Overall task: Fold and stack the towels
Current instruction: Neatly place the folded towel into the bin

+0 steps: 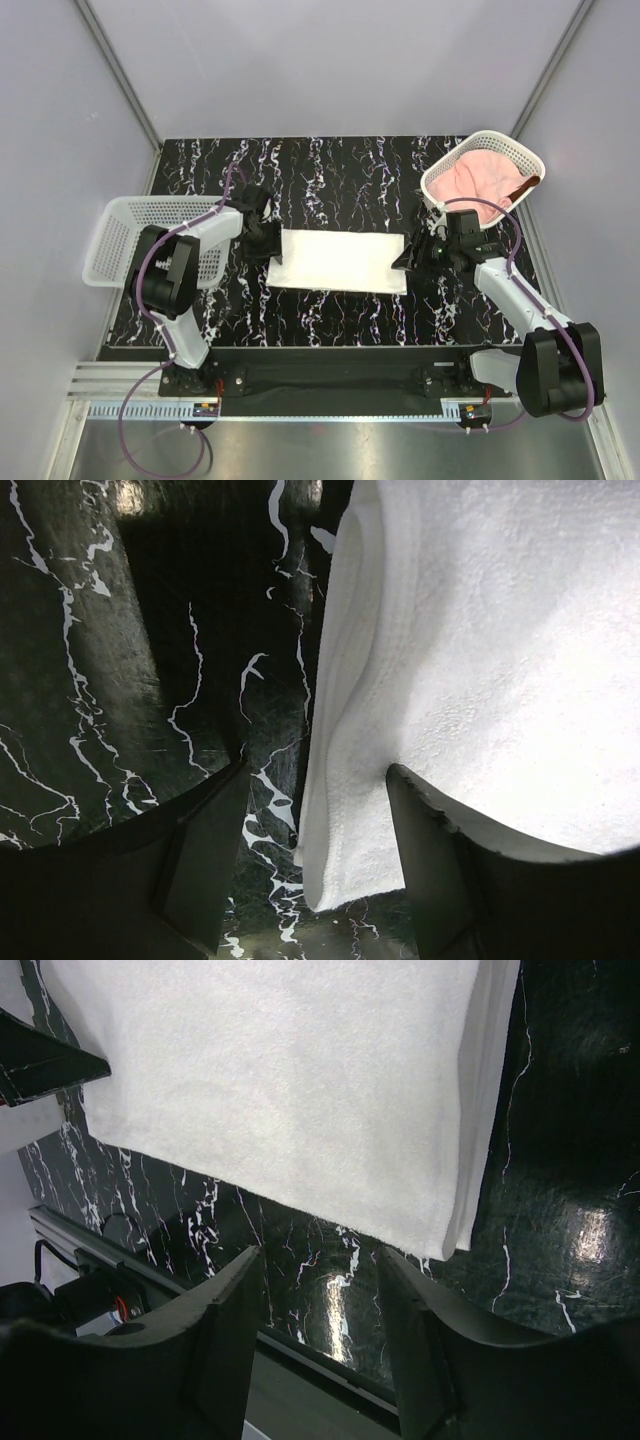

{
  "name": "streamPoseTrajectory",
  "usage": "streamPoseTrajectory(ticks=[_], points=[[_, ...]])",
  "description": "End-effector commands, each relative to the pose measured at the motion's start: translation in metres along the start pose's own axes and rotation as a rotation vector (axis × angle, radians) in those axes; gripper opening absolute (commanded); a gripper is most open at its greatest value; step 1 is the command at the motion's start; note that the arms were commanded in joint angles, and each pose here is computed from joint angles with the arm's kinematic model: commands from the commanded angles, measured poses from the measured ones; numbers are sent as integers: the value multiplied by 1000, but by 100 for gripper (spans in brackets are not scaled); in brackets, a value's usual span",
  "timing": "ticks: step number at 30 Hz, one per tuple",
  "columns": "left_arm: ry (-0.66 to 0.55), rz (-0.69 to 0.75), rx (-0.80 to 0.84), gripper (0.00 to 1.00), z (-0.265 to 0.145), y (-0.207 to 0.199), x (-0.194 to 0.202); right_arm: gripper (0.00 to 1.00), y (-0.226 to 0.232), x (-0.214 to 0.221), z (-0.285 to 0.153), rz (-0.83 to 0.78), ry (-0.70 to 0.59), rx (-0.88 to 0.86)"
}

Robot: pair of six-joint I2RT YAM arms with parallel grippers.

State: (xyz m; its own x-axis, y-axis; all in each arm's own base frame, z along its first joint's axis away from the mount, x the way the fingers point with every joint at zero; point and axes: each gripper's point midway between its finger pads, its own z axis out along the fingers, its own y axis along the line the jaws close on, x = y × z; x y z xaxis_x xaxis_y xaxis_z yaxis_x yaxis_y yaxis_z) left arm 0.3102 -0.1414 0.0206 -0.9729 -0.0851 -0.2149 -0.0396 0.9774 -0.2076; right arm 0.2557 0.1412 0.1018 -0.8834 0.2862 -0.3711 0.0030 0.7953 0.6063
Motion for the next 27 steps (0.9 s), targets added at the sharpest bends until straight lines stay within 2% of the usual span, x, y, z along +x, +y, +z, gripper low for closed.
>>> streamPoseTrajectory(ticks=[1,4,7,12,16,17,23,24,27], points=[[-62,-22,24,64,-5,-7,-14,57,9,-8,-3,-32,-9,-28],[-73,-38,59,64,-3,-13,-16,61,8,-7,-2,-35,-9,-24],[-45,-62,26,62,8,-6,-9,66,6,-5,-1,-32,0,-21],[-19,-82,-23,52,18,3,-1,72,7,-5,-3,-34,-7,-23],[13,-73,-52,40,24,3,4,75,8,-6,-3,-31,-9,-26],[13,-67,-53,33,25,2,4,76,9,-7,-3,-33,-8,-29],[23,-34,-110,8,25,-8,11,85,11,-7,-4,-34,-12,-34],[11,-33,-125,0,22,-7,9,86,10,-7,-5,-33,-13,-34],[-23,-27,-170,0,6,-5,3,91,12,-8,-8,-40,-21,-35]])
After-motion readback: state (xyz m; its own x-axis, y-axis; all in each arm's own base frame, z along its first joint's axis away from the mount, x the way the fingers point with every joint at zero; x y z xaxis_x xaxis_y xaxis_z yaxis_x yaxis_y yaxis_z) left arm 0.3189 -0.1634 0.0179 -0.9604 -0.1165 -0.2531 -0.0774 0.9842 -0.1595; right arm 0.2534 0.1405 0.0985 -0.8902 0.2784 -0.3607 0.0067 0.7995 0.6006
